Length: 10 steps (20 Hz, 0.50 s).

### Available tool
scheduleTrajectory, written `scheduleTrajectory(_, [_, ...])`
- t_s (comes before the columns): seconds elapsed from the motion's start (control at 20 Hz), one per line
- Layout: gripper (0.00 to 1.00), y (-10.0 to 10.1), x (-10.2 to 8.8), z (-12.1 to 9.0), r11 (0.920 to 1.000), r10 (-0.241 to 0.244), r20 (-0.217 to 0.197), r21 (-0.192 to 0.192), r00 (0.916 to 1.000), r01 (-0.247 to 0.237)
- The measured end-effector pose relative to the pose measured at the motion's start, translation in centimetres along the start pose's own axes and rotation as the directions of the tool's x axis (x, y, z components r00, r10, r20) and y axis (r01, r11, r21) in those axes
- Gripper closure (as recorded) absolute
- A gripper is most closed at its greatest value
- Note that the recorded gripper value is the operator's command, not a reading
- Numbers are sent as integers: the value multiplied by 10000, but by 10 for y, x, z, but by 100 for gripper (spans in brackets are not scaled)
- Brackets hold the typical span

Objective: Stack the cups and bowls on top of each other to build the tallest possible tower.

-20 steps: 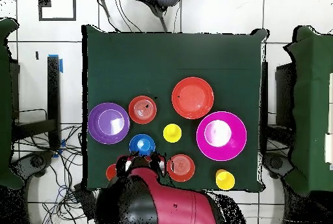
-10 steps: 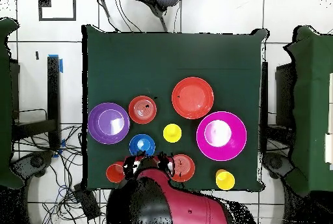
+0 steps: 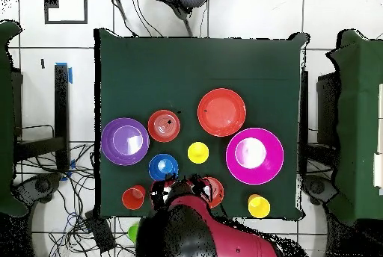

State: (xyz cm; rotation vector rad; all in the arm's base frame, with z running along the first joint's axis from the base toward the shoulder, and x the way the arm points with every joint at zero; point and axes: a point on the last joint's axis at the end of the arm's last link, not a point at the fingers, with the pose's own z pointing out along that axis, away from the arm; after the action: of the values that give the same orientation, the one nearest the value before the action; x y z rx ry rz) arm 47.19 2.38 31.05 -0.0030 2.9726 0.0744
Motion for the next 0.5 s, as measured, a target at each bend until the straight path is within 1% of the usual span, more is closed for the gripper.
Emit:
scheduleTrajectory(0.1, [0, -2, -1, -2, 9999, -138, 19, -15, 9999, 138])
scheduleTrajectory(0.3, [0, 0, -3, -3, 9999, -44, 45, -127, 10000, 44])
scheduleTrajectory(0.4, [0, 8, -4, -3, 9996, -33, 28, -282, 10000, 34])
scheduleTrajectory(0.5, [0, 16, -3, -1, 9993, -144, -28, -332, 9999, 143])
